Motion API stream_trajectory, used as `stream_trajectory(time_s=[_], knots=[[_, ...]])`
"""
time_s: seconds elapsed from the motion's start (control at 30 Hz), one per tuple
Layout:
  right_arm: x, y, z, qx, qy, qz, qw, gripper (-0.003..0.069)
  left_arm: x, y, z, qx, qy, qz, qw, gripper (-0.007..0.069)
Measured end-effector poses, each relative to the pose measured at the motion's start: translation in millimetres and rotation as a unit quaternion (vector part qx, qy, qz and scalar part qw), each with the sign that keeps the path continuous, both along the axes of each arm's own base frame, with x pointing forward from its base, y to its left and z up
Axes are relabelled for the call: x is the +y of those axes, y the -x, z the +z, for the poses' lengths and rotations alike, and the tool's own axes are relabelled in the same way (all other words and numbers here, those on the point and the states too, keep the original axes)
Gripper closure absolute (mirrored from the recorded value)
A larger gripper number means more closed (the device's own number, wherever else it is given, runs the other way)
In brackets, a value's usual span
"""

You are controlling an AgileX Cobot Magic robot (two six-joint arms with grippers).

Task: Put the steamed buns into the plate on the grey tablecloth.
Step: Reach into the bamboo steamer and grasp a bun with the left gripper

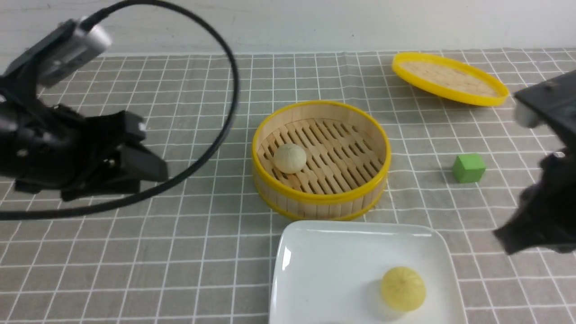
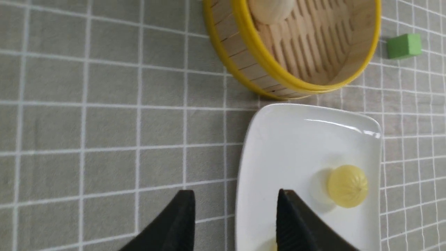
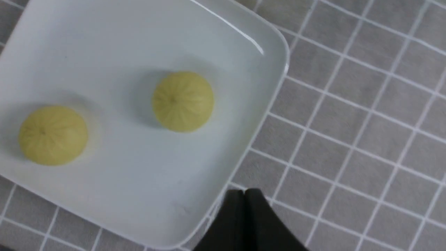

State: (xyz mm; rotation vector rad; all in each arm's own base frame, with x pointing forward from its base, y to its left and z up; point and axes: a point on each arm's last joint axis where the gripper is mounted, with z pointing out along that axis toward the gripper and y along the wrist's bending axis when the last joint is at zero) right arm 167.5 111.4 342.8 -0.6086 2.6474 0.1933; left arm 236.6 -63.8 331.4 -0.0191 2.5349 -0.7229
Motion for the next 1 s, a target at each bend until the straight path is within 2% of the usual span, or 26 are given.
stream_trajectory(time_s=[0.17,0.3,0.43,0.67,0.9,1.0], knots=[[-23,31,12,-0.012,-0.021,-0.037,0.999,0.0674,-53,-40,-10,-0.021,-0.029,-0.071,0.997,0.0264],[-31,44,-2,-0.012,-0.026,-0.045,0.999,0.0673,-90,-90,-30,-0.017,-0.065,-0.111,0.992,0.0211],[-33,46,-18,0.004,-0.016,-0.048,0.999,0.0671,-112,-136,-46,-0.007,-0.078,-0.130,0.988,0.0163],[-30,43,-25,-0.007,-0.031,-0.056,0.998,0.0669,-133,-185,-78,0.014,-0.090,-0.149,0.985,0.0144],[-28,39,-23,-0.027,-0.046,-0.054,0.997,0.0665,-136,-201,-99,0.017,-0.113,-0.155,0.981,0.0145],[-26,37,-22,-0.042,-0.057,-0.053,0.996,0.0665,-137,-207,-112,0.015,-0.122,-0.151,0.981,0.0174]])
